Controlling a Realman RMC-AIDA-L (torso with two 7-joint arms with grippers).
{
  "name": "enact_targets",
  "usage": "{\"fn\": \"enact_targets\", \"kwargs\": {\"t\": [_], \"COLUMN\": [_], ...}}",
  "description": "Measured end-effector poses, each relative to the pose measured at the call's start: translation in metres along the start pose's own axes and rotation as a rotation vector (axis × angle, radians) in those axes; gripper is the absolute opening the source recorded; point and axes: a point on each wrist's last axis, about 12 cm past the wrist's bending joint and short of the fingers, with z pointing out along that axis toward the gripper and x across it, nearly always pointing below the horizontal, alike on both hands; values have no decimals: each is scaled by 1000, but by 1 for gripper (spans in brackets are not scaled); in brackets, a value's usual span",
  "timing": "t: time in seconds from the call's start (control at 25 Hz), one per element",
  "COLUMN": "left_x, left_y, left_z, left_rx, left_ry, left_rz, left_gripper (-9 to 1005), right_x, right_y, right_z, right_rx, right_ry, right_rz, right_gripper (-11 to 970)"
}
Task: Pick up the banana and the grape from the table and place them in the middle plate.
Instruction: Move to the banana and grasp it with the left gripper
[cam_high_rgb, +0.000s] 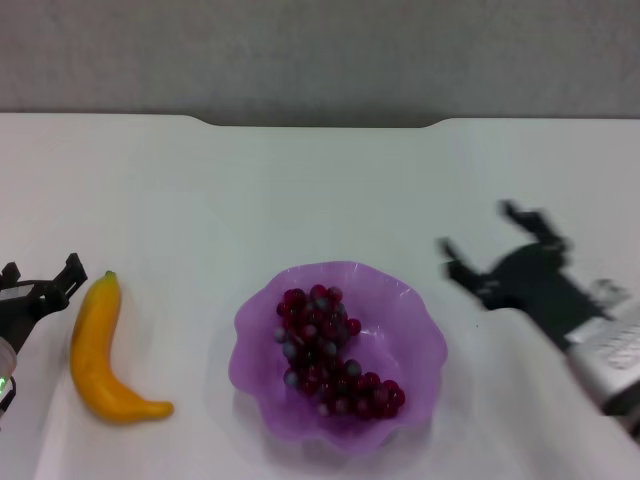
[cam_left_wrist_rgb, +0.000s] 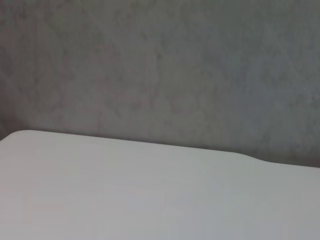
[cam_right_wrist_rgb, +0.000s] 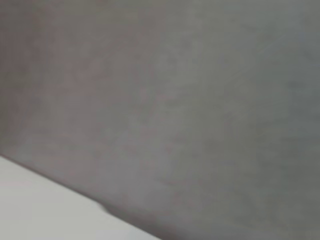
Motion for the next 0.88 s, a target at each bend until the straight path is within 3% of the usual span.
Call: {"fn": "enact_targets", "kwargs": {"t": [0.16,0.28,0.68,0.88], "left_x": [-1,-1,-6,-10], "left_y": [-1,-3,-12,-21], "left_z": [0,0,3,5], "left_rx": [6,10,37,72], "left_ry": [-8,-11,-35,-37], "left_rz": [2,0,-20,-33], "left_gripper": [894,893,886,881], "right_x": [18,25,40,46], "right_y": [-27,-38,-60,-60], "right_z": [-18,-23,-35,-36], "right_rx": [86,112,236,235], "right_ry": [15,39,109,152], "right_rz": [52,113,131,129], "right_gripper": [894,894,894,894]}}
